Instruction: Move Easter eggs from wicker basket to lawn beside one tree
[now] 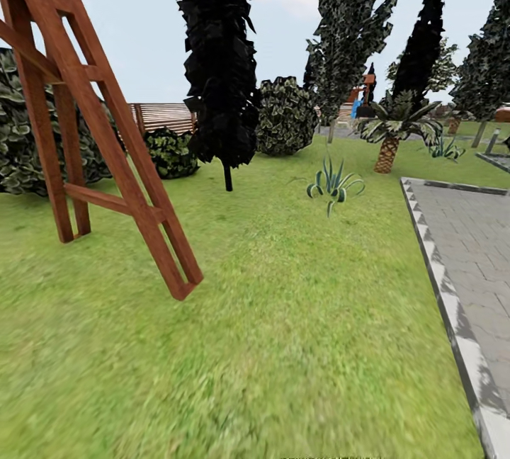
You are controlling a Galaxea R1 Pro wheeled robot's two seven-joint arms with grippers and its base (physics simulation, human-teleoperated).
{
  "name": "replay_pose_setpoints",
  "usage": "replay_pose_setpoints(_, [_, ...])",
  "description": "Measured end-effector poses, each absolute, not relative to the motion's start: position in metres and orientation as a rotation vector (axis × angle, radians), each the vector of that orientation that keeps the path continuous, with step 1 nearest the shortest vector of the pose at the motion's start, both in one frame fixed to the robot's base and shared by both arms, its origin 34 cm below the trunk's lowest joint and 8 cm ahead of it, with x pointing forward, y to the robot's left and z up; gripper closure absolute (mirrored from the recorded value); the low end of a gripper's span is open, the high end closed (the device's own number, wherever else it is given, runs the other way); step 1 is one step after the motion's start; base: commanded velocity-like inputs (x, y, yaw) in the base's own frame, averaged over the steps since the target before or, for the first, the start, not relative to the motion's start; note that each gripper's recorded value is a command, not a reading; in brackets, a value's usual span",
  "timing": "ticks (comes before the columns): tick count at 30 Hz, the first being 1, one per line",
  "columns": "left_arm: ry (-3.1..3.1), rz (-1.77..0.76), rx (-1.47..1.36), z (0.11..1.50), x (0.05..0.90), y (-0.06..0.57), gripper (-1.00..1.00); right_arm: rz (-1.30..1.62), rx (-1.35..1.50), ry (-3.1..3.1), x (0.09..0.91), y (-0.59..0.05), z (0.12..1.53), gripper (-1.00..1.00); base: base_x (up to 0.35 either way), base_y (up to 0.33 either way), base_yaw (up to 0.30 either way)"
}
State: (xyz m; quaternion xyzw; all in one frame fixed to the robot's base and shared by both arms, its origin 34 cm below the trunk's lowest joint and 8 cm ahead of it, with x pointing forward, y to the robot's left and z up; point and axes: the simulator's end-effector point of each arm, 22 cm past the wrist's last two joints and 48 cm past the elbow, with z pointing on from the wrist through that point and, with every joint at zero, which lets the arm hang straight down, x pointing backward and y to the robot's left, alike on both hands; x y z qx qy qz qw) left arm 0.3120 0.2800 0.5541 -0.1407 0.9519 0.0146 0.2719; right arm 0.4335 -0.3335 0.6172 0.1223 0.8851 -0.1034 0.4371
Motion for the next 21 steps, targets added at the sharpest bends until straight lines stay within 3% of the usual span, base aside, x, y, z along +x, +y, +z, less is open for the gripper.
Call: replay_pose_setpoints(21, [2.563,0.039,-0.379,0.5541,0.312,0.28,-1.0,-0.255,0.301,2.201,0.4337,-0.3324,0.6173,-1.0,0.0,0.0,-0.298])
